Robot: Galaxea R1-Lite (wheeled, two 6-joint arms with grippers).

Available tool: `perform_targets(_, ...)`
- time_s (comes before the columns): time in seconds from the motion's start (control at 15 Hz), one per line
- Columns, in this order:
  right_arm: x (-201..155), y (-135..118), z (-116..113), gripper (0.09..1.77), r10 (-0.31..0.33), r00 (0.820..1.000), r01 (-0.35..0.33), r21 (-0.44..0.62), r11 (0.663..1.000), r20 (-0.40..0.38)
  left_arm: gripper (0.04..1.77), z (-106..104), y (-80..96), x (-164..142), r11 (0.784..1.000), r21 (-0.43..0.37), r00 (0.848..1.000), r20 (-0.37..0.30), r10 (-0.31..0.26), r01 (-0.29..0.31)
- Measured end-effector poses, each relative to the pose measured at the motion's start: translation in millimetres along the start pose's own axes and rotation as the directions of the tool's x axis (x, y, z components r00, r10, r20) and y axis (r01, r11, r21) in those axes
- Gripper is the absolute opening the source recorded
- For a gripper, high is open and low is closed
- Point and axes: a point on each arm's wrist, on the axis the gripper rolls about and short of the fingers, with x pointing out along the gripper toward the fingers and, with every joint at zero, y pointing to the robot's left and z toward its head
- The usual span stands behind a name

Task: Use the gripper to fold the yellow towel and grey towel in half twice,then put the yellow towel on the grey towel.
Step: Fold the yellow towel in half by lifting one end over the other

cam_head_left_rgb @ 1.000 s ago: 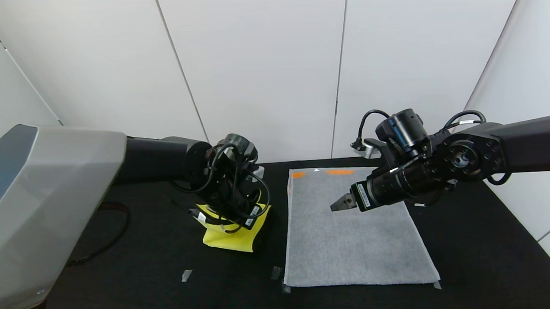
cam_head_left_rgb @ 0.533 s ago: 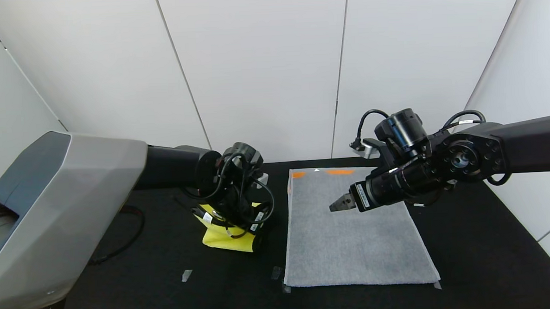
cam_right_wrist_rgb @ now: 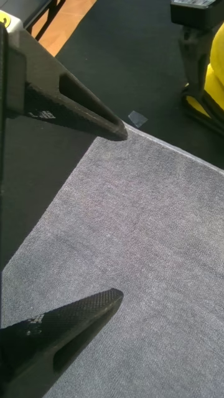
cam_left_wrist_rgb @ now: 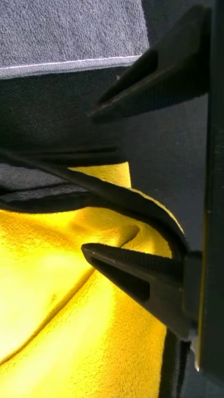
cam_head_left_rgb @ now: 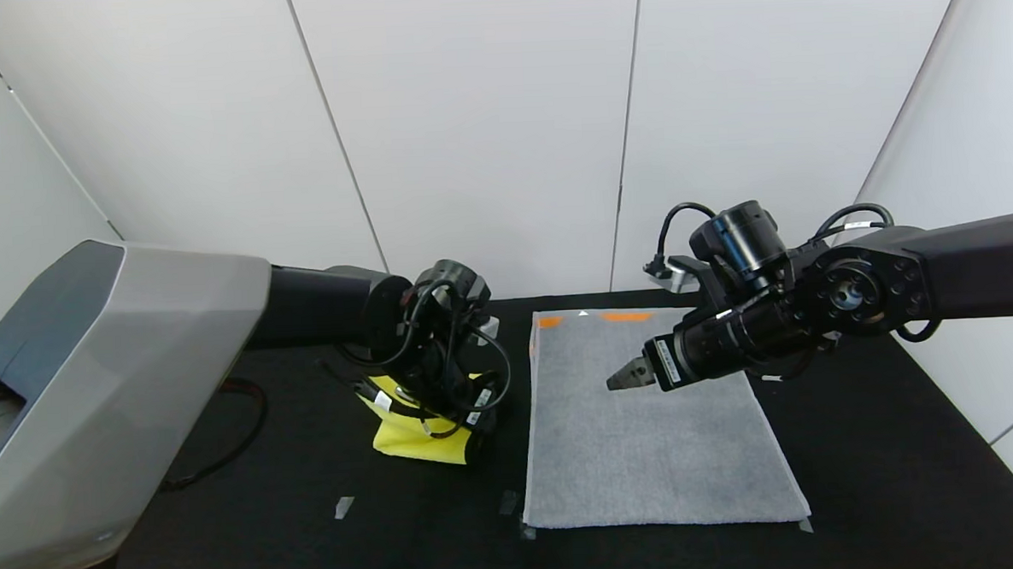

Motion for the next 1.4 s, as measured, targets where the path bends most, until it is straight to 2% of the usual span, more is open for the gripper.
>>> perform_targets(0.2,0,0,0,1.71,0.0,1.0,0.0,0.0,1.0,0.0,1.5,4,-4.9,-26,1.0,0.001,0.999,0.052,-0.003,0.003)
perform_targets(0.67,5,-1,-1,1.71,-0.004,1.0,0.004,0.002,1.0,-0.009,1.63,3,-0.2,-74,0.999,-0.036,0.99,0.141,0.002,0.003)
perform_targets(1.4,8,-1,-2,1.71,-0.006,1.0,0.006,0.002,1.0,-0.016,1.69,-32,37.5,-83,0.987,-0.152,0.996,0.059,0.068,-0.058)
